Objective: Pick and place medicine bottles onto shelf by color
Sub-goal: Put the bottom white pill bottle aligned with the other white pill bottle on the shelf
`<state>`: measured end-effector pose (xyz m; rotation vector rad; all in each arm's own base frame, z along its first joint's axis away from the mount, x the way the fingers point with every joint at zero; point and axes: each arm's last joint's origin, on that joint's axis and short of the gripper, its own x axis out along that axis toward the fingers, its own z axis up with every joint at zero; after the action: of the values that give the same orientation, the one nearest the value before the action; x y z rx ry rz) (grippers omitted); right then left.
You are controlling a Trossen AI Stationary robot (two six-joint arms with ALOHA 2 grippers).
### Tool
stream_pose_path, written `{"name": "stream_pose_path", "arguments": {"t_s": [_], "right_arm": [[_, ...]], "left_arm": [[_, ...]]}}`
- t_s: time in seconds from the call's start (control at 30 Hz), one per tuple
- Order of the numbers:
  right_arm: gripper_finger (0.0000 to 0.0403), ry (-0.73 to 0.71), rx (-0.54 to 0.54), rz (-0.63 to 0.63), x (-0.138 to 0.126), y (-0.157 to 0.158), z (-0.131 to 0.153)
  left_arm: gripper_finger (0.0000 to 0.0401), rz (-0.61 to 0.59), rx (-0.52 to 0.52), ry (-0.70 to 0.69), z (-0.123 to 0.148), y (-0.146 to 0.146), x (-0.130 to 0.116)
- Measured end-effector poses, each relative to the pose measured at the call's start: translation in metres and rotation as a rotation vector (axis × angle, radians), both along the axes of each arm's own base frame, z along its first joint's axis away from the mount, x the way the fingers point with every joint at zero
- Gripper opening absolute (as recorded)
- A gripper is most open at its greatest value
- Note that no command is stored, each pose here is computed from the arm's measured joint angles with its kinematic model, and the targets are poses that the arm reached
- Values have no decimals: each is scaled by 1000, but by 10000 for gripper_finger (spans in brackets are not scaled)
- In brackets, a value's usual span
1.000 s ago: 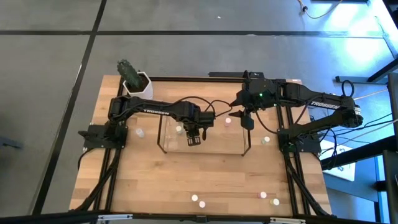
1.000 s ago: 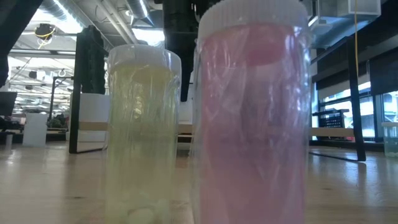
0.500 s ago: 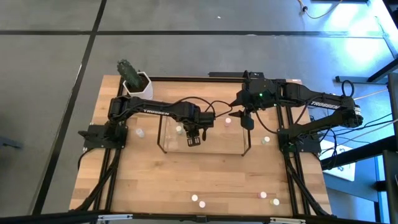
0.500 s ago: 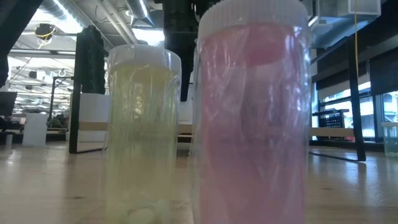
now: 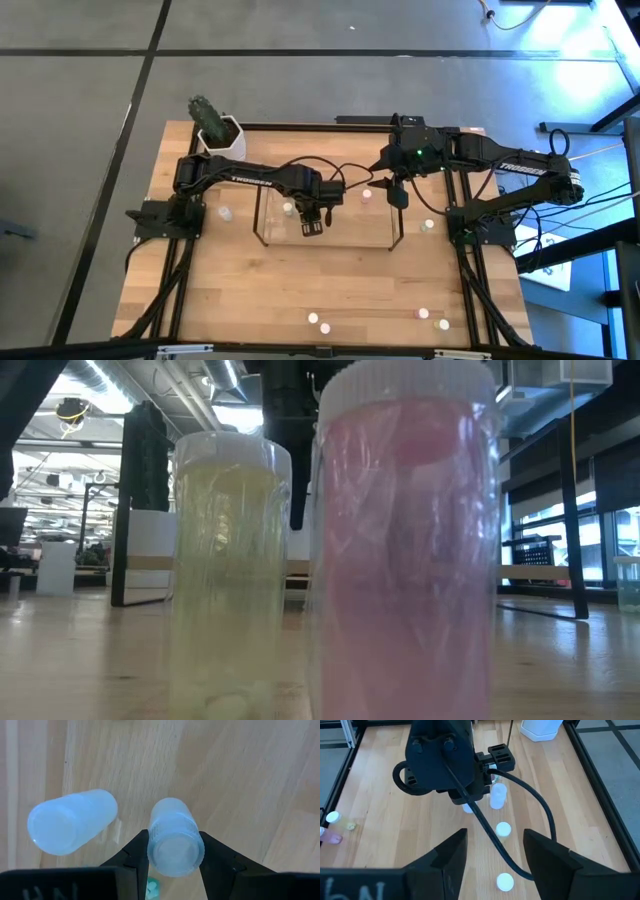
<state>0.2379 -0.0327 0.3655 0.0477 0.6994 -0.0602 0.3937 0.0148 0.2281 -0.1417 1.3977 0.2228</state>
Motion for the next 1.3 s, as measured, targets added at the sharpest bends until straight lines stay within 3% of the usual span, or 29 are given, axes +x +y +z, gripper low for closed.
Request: {"name": "stream_pose_path", "arguments": {"t_s": [0.2, 0.8, 1.3], "right_arm": [[195, 0, -1, 1, 0, 0, 0], [195, 0, 0, 0, 0, 0, 0], [195, 0, 0, 0, 0, 0, 0]], "left_arm": [[134, 3, 20, 1, 0, 1, 0], [223, 17, 8, 6, -2, 7, 0], [241, 36, 79, 5, 28, 8, -2]]}}
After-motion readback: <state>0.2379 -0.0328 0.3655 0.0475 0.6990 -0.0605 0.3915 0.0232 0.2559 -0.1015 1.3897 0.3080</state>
